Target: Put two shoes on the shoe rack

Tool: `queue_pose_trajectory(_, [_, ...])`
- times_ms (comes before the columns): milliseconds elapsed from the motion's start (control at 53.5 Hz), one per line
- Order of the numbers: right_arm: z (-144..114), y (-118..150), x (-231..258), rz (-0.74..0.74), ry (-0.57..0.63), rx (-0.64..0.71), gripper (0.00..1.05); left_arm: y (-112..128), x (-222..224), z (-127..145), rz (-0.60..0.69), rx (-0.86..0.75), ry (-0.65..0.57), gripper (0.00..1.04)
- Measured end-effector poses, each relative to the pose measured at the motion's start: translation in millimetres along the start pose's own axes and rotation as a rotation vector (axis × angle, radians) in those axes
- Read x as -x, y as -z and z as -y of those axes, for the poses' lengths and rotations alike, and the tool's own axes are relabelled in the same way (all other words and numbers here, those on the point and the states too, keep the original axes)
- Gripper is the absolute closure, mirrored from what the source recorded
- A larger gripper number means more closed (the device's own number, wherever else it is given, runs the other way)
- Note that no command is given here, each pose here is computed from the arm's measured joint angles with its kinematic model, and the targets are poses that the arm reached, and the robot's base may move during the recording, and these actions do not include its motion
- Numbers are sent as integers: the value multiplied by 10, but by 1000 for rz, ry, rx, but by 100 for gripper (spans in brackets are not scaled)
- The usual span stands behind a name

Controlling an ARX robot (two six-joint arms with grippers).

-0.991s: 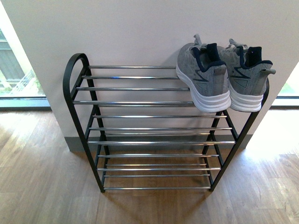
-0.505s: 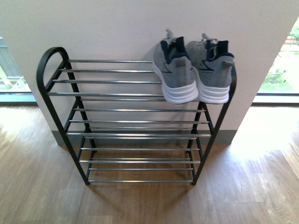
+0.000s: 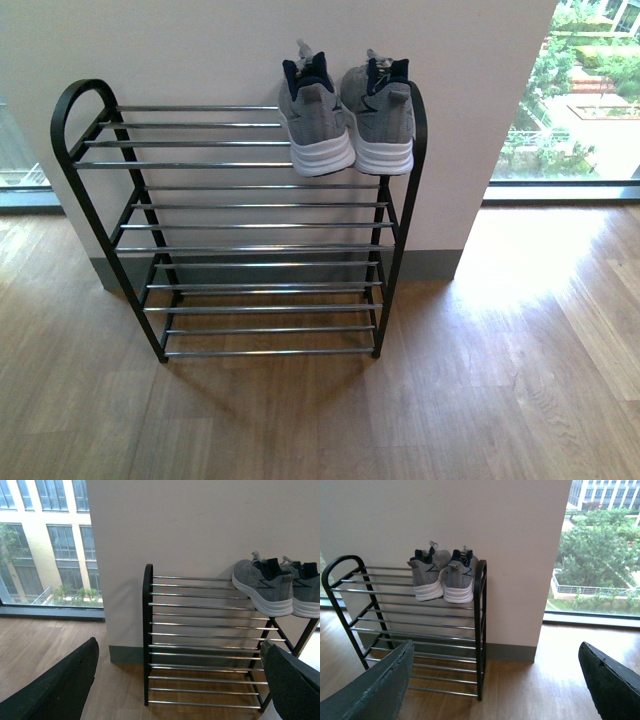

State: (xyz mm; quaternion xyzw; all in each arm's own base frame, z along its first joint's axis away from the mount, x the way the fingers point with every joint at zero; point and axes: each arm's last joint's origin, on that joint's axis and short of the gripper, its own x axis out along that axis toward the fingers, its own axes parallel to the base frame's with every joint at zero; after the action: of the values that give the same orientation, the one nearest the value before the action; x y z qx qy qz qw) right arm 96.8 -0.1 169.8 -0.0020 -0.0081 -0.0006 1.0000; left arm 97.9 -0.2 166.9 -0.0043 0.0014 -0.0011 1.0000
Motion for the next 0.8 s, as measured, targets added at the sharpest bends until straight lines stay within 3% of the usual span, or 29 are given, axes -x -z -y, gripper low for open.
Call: queue_pose_trajectory(804, [-1,1,0,-1,1,0,9,0,0,0,0,-1,0,9])
